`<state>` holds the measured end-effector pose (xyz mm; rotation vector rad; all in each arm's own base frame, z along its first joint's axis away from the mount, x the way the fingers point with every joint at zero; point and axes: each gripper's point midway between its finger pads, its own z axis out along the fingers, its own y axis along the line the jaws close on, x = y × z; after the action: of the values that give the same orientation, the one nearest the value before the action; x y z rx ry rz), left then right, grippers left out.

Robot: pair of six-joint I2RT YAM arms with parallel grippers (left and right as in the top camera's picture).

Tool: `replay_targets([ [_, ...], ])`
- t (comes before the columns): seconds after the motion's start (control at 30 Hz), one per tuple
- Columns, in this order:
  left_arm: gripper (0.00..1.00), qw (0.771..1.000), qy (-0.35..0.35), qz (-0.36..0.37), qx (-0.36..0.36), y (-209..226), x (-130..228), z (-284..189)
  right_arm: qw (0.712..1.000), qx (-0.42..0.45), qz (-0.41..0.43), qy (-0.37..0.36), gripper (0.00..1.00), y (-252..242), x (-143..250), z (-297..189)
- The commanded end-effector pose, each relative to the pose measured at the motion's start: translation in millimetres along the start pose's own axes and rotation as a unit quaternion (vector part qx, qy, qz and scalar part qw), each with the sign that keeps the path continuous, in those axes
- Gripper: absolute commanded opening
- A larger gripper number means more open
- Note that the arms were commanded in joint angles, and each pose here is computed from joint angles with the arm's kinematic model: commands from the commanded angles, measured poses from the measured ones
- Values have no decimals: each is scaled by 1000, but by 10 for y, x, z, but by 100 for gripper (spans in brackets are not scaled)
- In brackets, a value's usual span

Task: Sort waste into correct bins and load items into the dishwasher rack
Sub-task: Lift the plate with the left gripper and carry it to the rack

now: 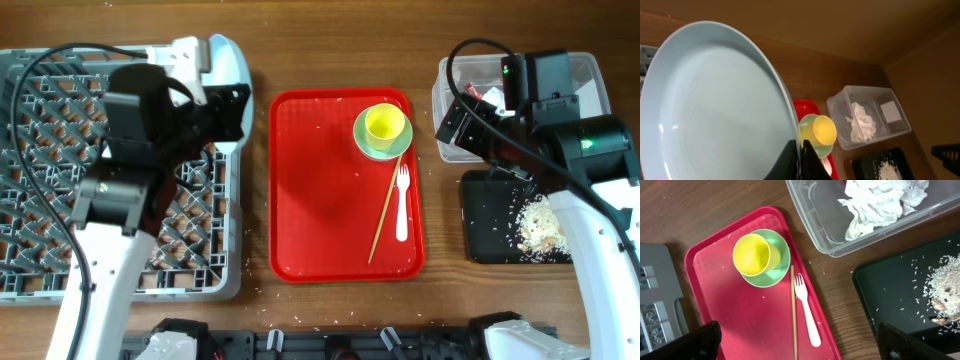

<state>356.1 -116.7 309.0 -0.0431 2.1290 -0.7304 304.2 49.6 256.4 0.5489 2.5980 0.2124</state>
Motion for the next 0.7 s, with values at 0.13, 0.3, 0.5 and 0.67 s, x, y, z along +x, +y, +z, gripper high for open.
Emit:
replay_targets([
  [0.13, 4, 991, 53, -29, 117, 190, -43, 490, 1000, 7, -5, -8, 100, -23, -37, -15],
  [0.3, 4, 994, 42, -67, 77, 710, -132, 570, 1000, 7, -5, -8, 100, -23, -37, -15],
  [0.5, 4, 992, 59, -90, 61, 833, -45, 563, 1000, 7, -5, -8, 100, -23, -37, -15],
  [0.67, 44, 990, 68, -123, 1, 1127, 41, 501, 1000, 7, -5, -8, 100, -23, -37, -15],
])
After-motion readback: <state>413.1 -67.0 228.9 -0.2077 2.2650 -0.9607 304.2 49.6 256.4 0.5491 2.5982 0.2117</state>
